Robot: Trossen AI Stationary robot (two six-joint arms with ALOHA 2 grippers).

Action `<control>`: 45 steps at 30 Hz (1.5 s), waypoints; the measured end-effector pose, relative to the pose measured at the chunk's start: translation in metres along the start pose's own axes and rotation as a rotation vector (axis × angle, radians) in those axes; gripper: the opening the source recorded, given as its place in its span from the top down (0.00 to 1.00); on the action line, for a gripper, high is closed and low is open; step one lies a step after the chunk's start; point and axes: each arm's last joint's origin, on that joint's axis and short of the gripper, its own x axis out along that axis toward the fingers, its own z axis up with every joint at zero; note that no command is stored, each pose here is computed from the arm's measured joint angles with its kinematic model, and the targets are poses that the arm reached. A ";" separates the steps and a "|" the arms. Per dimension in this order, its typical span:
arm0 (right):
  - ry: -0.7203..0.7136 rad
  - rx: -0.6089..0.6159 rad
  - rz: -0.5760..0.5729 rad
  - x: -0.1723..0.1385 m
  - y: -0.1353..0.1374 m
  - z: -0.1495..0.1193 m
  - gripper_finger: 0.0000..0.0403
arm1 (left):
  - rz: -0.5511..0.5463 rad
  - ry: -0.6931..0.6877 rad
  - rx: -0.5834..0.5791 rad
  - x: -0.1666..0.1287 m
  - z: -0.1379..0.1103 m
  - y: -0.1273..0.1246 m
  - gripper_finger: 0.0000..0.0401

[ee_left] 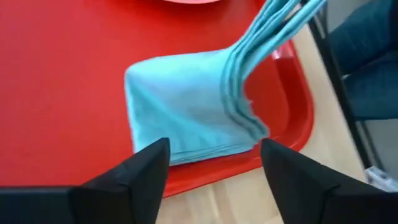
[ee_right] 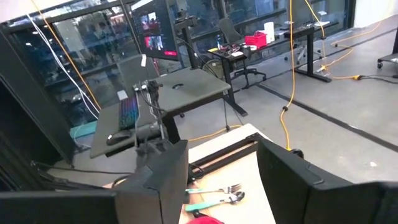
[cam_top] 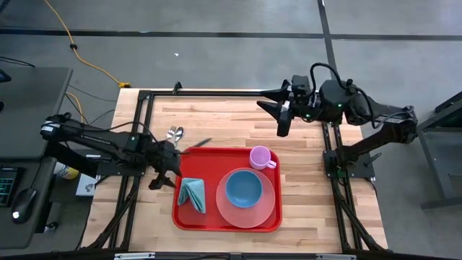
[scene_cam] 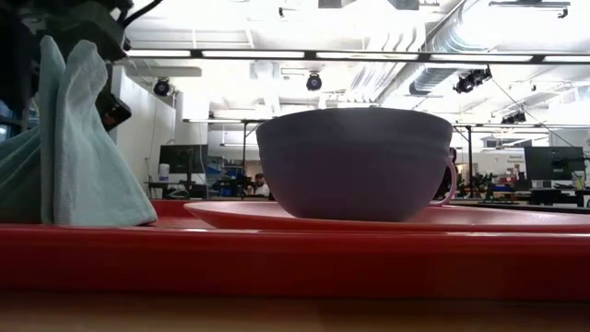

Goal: Set up tray
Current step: Put the blue napkin into the pink serving tray

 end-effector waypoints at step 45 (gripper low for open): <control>0.163 -0.112 0.033 -0.036 -0.013 -0.004 0.58 | -0.010 0.035 -0.295 0.035 0.006 -0.027 0.25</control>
